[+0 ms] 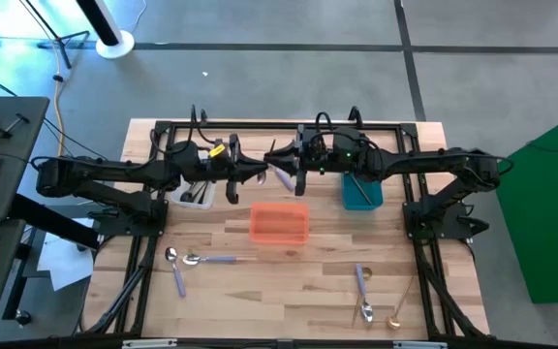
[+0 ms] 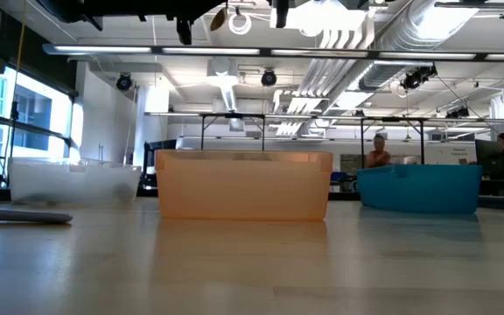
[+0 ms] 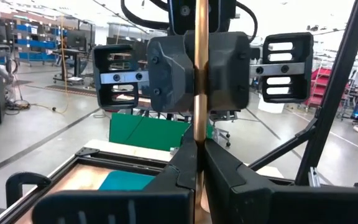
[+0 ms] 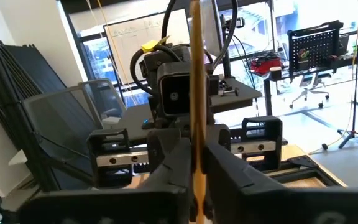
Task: Sort silverware by color (type)
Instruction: Put the left gold spoon into the blue bin
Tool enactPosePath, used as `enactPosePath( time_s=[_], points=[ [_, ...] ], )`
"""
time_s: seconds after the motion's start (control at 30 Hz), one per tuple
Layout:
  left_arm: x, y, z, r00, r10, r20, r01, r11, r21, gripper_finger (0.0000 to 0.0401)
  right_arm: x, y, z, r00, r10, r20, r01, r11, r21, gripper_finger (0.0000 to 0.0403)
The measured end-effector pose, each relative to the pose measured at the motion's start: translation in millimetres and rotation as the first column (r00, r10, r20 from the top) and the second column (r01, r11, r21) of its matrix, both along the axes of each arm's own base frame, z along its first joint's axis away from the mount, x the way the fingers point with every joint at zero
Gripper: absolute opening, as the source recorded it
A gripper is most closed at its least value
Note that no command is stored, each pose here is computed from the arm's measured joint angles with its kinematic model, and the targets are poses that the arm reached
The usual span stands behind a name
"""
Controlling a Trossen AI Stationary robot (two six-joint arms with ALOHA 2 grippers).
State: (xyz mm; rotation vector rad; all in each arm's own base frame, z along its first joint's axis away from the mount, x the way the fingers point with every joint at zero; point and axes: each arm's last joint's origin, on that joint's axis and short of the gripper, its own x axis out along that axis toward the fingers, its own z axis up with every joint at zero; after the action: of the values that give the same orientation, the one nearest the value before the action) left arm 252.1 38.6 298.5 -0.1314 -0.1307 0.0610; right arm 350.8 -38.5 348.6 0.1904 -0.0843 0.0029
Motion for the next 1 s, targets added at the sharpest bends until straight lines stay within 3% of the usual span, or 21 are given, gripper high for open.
enactPosePath(
  time_s=[0.07,0.23,0.53,1.0],
  points=[
    [0,0,0,1.0,0.001,-0.002,-0.001,1.0,0.001,0.0,0,0,0,1.0,-0.003,-0.004,0.003,1.0,-0.006,0.001],
    [0,0,0,1.0,0.001,-0.002,-0.001,1.0,0.003,0.0008,0,0,0,1.0,-0.002,-0.004,0.002,1.0,-0.002,0.0021],
    [0,0,-5,0.998,0.003,-0.056,-0.005,0.999,-0.042,0.005,-2,-2,-4,0.999,-0.003,-0.053,0.002,1.0,-0.014,0.0007],
    [-35,-1,5,0.985,0.014,-0.174,-0.022,0.999,-0.043,0.0104,-55,-2,19,0.971,-0.029,-0.237,0.01,0.997,-0.082,0.0005]
  ],
)
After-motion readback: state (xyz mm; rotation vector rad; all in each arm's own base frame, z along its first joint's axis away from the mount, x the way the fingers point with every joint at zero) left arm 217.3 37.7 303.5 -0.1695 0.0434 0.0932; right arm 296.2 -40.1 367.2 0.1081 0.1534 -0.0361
